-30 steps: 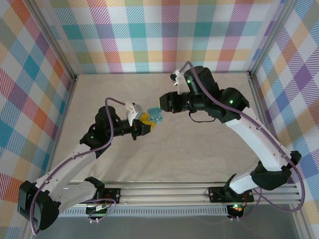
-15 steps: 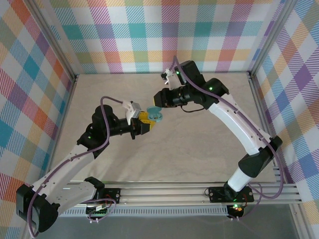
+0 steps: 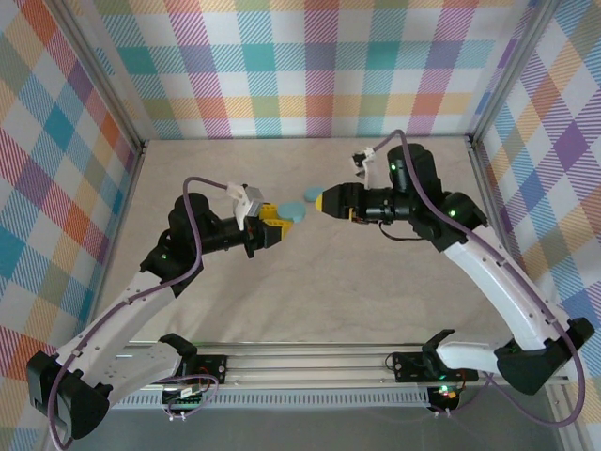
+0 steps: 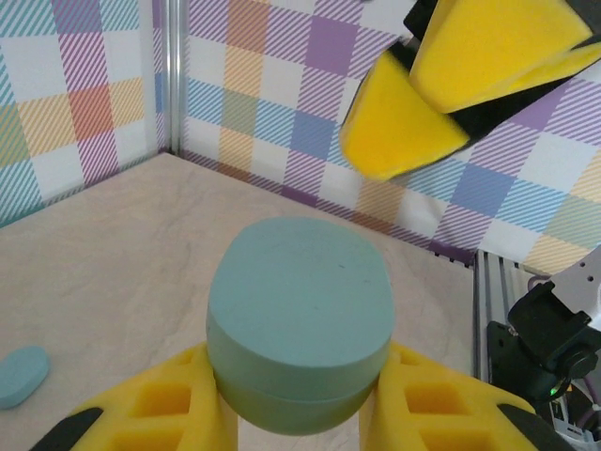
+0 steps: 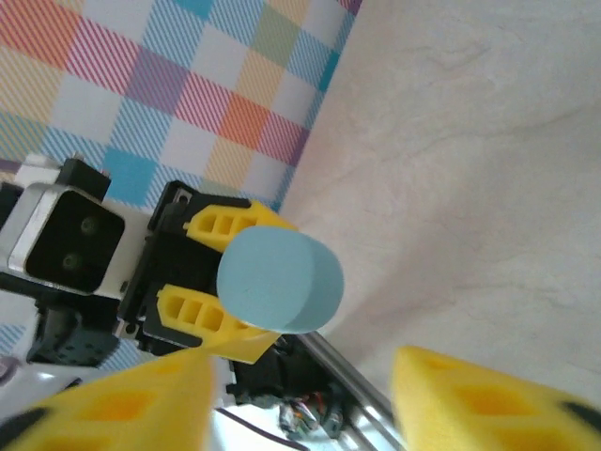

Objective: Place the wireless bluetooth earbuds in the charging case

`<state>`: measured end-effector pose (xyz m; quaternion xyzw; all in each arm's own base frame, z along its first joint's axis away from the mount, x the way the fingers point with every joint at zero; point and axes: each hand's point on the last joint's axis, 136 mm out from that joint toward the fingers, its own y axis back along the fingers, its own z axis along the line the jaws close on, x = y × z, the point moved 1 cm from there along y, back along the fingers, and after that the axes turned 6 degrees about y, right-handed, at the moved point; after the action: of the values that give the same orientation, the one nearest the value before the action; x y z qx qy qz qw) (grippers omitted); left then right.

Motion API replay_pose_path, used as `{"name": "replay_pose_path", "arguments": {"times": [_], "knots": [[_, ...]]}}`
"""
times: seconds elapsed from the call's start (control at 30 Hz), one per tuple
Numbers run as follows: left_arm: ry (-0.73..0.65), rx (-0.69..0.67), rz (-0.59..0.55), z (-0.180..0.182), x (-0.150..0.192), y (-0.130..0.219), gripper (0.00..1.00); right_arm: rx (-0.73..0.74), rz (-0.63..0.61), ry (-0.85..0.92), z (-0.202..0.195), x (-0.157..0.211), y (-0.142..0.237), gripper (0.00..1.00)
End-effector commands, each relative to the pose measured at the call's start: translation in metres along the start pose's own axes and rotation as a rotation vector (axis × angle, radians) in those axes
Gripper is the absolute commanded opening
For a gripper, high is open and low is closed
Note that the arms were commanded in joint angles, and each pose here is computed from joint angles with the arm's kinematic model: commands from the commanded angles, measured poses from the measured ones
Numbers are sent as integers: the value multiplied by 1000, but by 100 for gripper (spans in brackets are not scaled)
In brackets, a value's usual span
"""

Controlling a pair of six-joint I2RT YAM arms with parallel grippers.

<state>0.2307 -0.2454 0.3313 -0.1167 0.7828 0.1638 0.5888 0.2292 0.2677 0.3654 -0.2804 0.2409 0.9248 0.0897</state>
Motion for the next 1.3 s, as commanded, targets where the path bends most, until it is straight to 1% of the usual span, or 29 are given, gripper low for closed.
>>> {"name": "replay_pose_path", "arguments": {"times": [0.0, 0.07, 0.17, 0.33, 0.43, 0.57, 0.67, 0.73, 0.9, 1.0, 1.13, 1.27], "knots": [[-51, 34, -87, -15, -39, 4, 0, -136, -37, -143, 7, -6, -15, 67], [-43, 48, -96, -16, -45, 1, 0, -152, -44, -171, 5, -6, -18, 68], [-19, 57, -124, -12, -46, -4, 0, -184, -43, -167, 13, -9, -18, 69], [-24, 49, -140, -11, -49, -4, 0, -204, -33, -176, 15, -13, -22, 70], [-25, 41, -137, -9, -47, -4, 0, -228, -30, -173, 21, -15, -22, 68], [-12, 5, -125, -2, -44, -5, 0, -205, -70, -157, 23, -18, -11, 63], [2, -29, -107, 4, -39, -6, 0, -195, -99, -106, 25, -18, -3, 69], [4, -28, -105, 4, -38, -6, 0, -178, -103, -100, 22, -18, -2, 71], [4, -30, -103, 2, -38, -3, 0, -230, -100, -100, 31, -25, -8, 71], [6, -11, -111, 0, -39, -4, 0, -239, -85, -113, 30, -29, -16, 73], [13, 5, -118, -1, -40, -6, 0, -295, -44, -151, 32, -33, -32, 76], [16, 10, -144, -1, -45, -7, 0, -346, 24, -196, 31, -30, -49, 75]]}}
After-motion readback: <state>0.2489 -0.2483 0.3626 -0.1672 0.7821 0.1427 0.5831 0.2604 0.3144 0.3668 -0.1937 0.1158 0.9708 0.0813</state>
